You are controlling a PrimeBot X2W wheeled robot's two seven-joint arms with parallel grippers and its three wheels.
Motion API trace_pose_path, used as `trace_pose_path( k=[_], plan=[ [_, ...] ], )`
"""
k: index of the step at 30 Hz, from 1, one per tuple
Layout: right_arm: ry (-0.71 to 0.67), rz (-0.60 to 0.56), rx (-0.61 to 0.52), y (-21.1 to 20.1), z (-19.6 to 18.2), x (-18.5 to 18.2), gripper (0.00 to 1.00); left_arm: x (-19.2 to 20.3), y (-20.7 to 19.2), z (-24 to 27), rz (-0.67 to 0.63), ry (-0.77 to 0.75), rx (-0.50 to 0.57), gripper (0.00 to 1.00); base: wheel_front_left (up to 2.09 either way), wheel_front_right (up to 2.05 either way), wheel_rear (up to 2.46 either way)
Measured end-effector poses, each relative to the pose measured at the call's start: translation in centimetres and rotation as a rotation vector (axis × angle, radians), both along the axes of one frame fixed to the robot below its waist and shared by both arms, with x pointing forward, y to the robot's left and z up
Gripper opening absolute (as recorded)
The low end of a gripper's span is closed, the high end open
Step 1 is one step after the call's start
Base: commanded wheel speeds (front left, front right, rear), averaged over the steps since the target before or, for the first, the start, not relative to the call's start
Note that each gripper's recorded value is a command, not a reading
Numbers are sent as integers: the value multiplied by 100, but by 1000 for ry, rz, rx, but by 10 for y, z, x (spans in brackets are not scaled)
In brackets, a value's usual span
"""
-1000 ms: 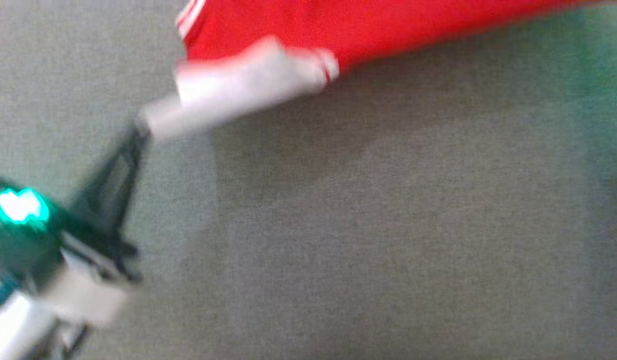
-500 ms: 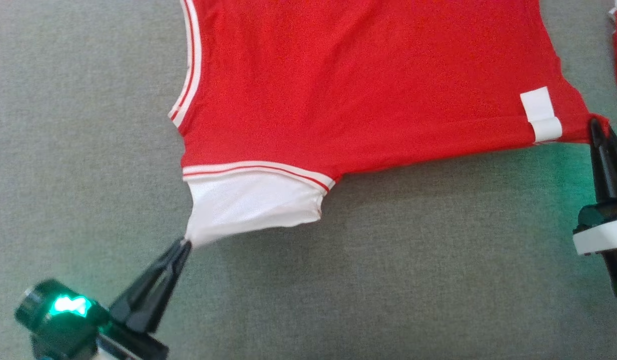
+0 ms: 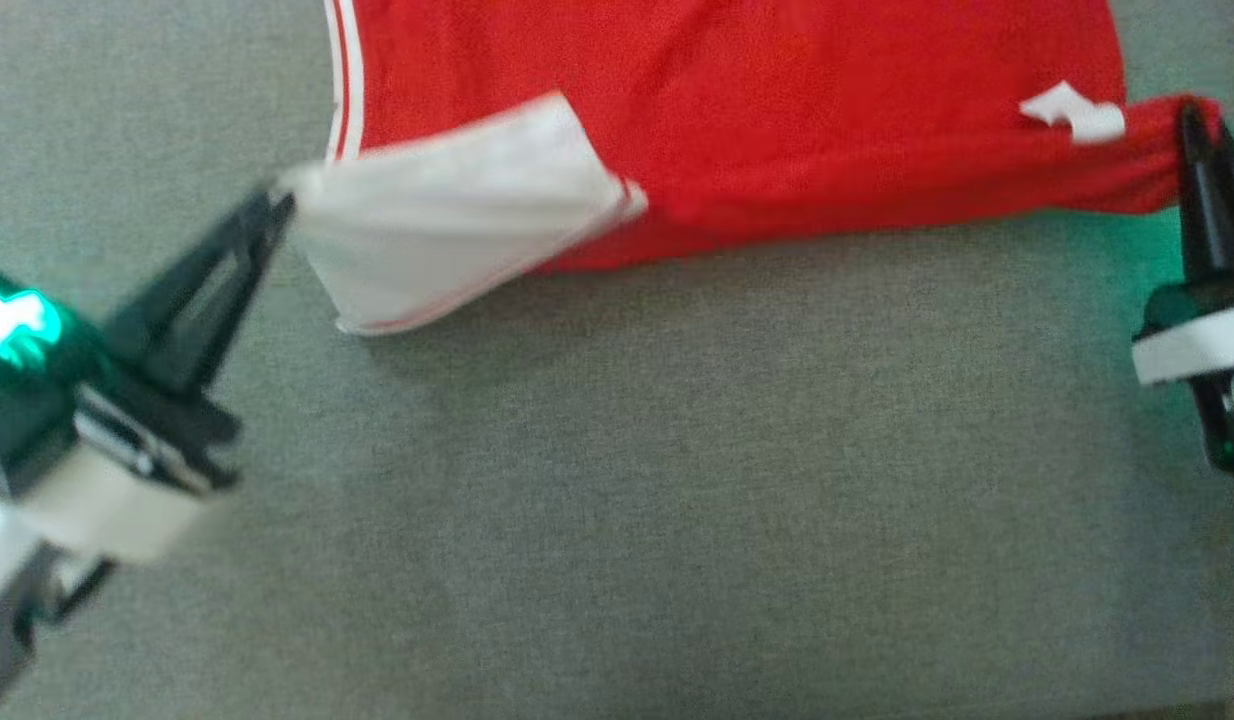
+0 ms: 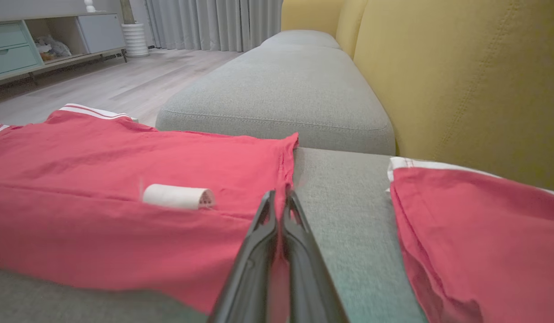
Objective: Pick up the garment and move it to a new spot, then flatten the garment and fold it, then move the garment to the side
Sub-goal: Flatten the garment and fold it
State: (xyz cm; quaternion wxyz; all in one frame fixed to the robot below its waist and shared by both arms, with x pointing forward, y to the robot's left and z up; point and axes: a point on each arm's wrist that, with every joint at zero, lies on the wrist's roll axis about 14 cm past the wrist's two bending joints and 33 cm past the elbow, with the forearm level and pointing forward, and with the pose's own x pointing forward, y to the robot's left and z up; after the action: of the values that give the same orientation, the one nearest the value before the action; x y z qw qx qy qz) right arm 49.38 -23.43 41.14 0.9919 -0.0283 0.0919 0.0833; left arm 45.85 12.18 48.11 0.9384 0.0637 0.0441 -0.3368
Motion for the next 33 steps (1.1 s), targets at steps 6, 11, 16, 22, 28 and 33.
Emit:
trace_pose_path(
  k=[6, 11, 16, 22, 28, 33],
  plan=[
    [14, 25, -20, 6, -11, 25, 0, 47, 4, 3, -22, -56, 77, 0, 0, 0, 0],
    [22, 38, -35, 9, -18, 42, 0, 76, 0, 2, -34, -63, 81, 0, 0, 0, 0],
    [15, 46, -57, 9, -21, 59, 0, 102, 5, -7, -23, -61, 113, 0, 0, 0, 0],
    [14, 50, -90, 7, -25, 71, 16, 116, -1, -18, -34, -58, 135, 0, 0, 0, 0],
    [-17, 40, -92, 12, -16, 79, 100, 117, -4, -27, -21, -41, 119, 100, 0, 0, 0],
    [-63, 64, -120, 20, 2, 75, 100, 109, 1, -18, 86, -111, 83, 100, 0, 0, 0]
  ],
)
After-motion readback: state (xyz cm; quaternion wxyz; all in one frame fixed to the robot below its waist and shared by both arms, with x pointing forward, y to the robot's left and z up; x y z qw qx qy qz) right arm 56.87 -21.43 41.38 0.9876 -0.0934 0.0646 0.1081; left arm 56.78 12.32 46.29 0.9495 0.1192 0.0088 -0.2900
